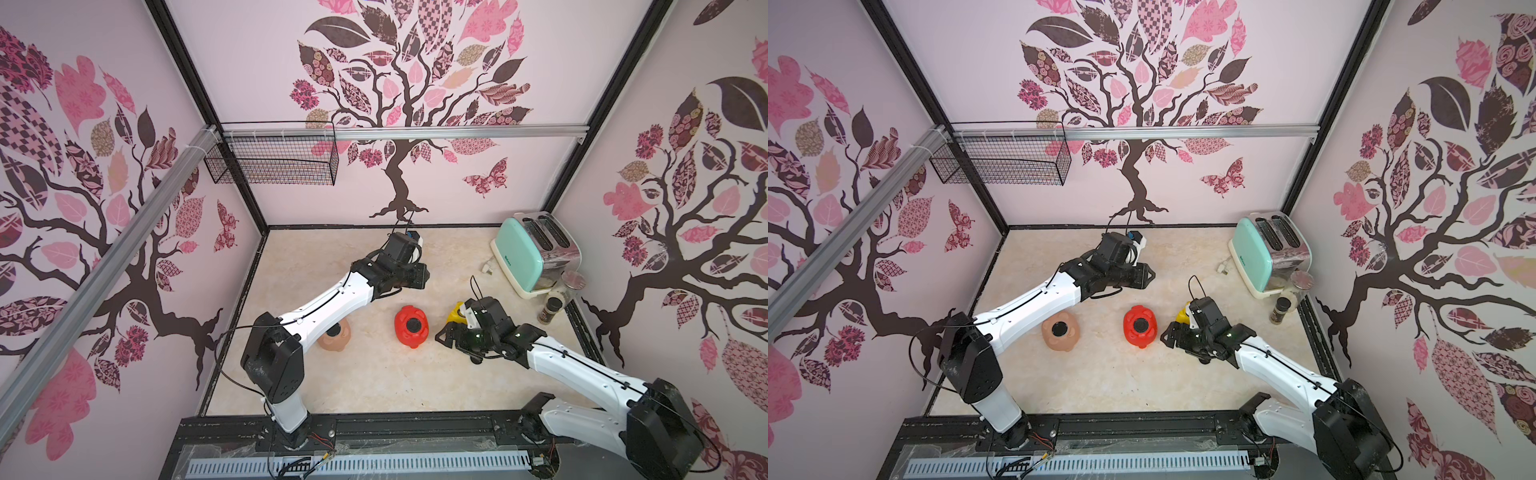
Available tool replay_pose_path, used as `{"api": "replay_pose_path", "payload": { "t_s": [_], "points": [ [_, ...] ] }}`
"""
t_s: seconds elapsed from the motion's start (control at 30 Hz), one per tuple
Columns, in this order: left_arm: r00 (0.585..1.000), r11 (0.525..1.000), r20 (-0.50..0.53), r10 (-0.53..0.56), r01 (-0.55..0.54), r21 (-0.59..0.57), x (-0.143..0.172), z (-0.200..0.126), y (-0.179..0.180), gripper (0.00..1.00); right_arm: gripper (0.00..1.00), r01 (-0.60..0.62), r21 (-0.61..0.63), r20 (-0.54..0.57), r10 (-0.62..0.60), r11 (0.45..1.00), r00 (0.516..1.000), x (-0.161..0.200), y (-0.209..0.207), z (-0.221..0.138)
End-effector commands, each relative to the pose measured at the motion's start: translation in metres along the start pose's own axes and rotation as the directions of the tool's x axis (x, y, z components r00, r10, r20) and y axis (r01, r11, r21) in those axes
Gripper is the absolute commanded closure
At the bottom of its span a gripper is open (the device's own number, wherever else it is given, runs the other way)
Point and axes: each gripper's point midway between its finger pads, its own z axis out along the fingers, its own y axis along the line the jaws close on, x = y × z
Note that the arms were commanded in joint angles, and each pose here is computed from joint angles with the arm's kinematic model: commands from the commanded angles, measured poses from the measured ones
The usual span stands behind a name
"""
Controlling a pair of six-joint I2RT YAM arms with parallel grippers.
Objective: Close piggy banks
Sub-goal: Adjust the piggy bank at the center of the board.
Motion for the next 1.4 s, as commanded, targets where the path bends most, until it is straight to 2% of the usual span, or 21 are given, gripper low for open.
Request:
{"api": "replay_pose_path", "payload": {
  "t_s": [0.0, 0.3, 0.5, 0.63, 0.7, 0.8, 0.9, 1.0, 1.1, 1.23, 1.37],
  "points": [
    [1.000, 1.000, 0.014, 0.009, -0.009, 0.013, -0.004, 0.000, -0.001, 0.69, 0.12, 0.035, 0.007, 0.002, -0.035, 0.999, 0.999, -0.001, 0.004, -0.006],
    [1.000, 1.000, 0.015, 0.012, -0.012, 0.011, -0.004, -0.003, -0.001, 0.69, 0.08, 0.232, 0.092, 0.023, -0.235, 0.968, 0.972, -0.012, 0.017, -0.051],
    [0.999, 1.000, 0.031, 0.015, -0.015, 0.011, -0.006, -0.011, -0.001, 0.69, 0.05, 0.391, 0.136, 0.120, -0.407, 0.910, 0.905, -0.037, 0.044, -0.094],
    [0.999, 1.000, 0.032, 0.017, -0.017, 0.013, -0.005, -0.014, -0.001, 0.69, 0.01, 0.459, 0.287, 0.144, -0.512, 0.840, 0.847, -0.059, 0.040, -0.118],
    [0.999, 0.999, 0.028, 0.024, -0.025, 0.026, -0.004, -0.016, -0.003, 0.69, 0.00, 0.446, 0.387, 0.146, -0.531, 0.807, 0.835, -0.074, 0.032, -0.130],
    [0.999, 0.997, 0.003, 0.046, -0.046, 0.062, 0.002, -0.017, -0.009, 0.69, 0.00, 0.354, 0.482, 0.199, -0.493, 0.802, 0.847, -0.102, 0.020, -0.147],
    [0.998, 0.995, -0.033, 0.052, -0.049, 0.083, 0.014, -0.021, -0.014, 0.69, 0.01, 0.257, 0.459, 0.230, -0.393, 0.851, 0.890, -0.120, 0.008, -0.144],
    [0.993, 0.992, -0.085, 0.080, -0.071, 0.104, 0.037, -0.027, -0.023, 0.68, 0.01, 0.171, 0.440, 0.275, -0.313, 0.882, 0.909, -0.140, -0.007, -0.136],
    [0.983, 0.987, -0.128, 0.129, -0.115, 0.114, 0.063, -0.031, -0.042, 0.67, 0.04, 0.164, 0.399, 0.228, -0.270, 0.902, 0.935, -0.151, -0.002, -0.123],
    [0.945, 0.974, -0.248, 0.212, -0.183, 0.133, 0.111, -0.023, -0.071, 0.66, 0.04, 0.112, 0.414, 0.206, -0.212, 0.904, 0.955, -0.165, -0.011, -0.097],
    [0.930, 0.967, -0.280, 0.236, -0.196, 0.163, 0.143, -0.012, -0.099, 0.65, 0.04, 0.091, 0.409, 0.198, -0.186, 0.908, 0.962, -0.173, -0.020, -0.072]
  ]
}}
